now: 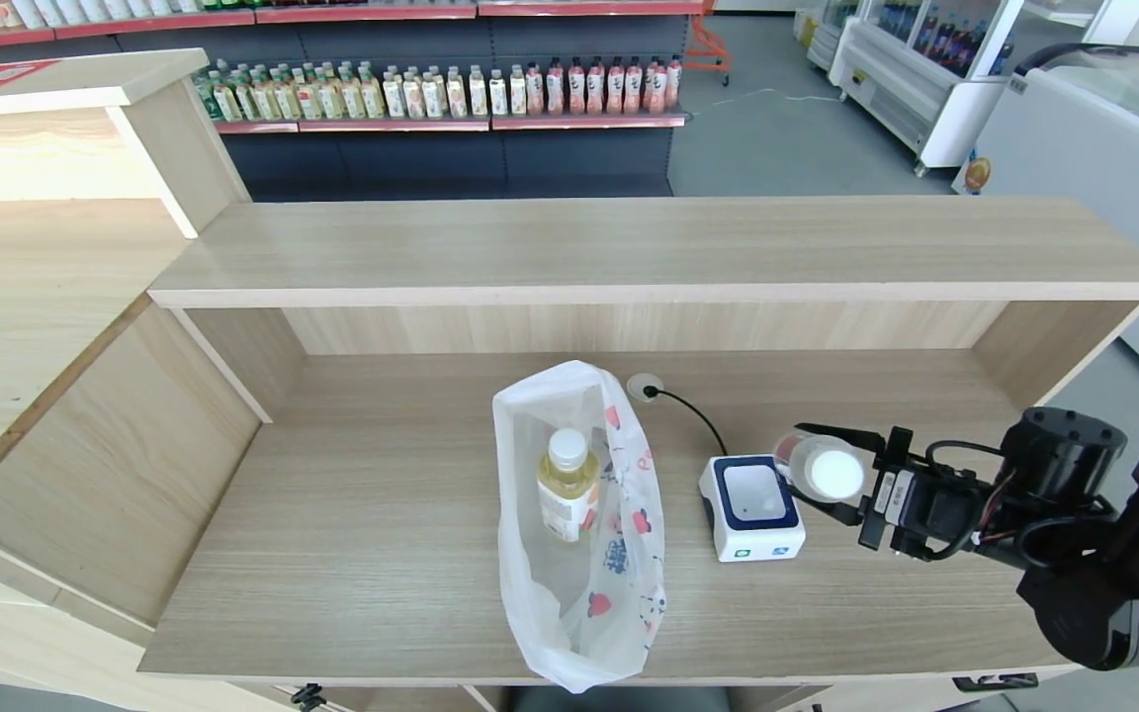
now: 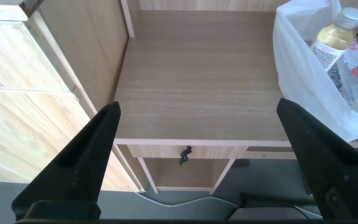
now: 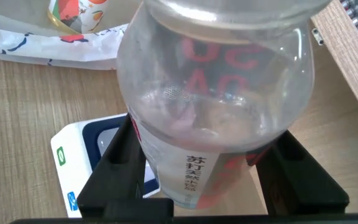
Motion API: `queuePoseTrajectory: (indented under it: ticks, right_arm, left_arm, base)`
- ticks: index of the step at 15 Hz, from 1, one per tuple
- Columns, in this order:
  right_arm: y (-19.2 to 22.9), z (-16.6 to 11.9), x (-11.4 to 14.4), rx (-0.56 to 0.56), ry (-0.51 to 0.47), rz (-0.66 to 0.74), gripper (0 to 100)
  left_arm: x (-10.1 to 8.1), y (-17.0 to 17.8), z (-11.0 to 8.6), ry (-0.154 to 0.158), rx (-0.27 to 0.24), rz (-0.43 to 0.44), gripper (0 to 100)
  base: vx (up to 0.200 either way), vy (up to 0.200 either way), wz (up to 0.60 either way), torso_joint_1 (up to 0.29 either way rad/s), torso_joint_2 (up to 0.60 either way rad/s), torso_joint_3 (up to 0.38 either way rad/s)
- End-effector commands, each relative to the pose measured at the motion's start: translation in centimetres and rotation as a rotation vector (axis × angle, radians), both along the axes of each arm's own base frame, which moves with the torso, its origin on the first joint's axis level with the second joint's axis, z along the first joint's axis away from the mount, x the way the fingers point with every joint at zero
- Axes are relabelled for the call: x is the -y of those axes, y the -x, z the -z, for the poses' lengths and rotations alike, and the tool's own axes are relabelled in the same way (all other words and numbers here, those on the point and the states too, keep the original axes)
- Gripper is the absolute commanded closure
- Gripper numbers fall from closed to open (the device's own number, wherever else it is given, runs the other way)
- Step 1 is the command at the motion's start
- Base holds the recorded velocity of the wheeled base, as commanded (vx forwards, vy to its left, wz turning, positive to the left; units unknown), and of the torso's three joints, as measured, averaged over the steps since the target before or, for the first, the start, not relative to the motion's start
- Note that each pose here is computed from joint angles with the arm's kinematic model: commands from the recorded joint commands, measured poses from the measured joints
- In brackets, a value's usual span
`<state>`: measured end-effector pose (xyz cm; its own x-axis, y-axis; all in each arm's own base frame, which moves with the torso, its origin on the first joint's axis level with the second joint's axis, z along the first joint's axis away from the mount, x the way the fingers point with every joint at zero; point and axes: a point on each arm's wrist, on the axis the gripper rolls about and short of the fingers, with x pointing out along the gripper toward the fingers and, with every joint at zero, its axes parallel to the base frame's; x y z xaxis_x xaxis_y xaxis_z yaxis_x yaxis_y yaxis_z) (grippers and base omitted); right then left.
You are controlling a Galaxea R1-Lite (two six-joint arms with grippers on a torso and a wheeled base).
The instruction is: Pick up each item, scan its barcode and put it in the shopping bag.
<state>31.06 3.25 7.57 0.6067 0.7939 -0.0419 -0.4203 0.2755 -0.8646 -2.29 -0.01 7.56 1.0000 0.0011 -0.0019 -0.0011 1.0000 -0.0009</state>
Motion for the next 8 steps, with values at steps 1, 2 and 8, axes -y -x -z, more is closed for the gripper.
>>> queuePoseTrajectory:
  ticks: [1, 2, 8]
  right_arm:
    - [-0.9, 0.9, -0.3, -0.009, 0.001, -0.009, 100]
    - [-1.3, 1.1, -0.4, -0.001, 0.001, -0.011, 100]
    - [-3.4, 2.1, -2.1, 0.021, -0.005, -0.057, 100]
  left_arm:
    - [0.0, 0.0, 0.0, 0.001, 0.000, 0.000, 0]
    - [0.0, 0.0, 0.0, 0.001, 0.000, 0.000, 0]
    - [0.0, 0.0, 0.0, 0.001, 0.000, 0.000, 0]
  base:
    - [0.000, 0.000, 0.00, 0.000, 0.00, 0.000]
    - [0.000, 0.000, 0.00, 0.000, 0.00, 0.000]
    - [0.000, 0.000, 0.00, 0.000, 0.00, 0.000]
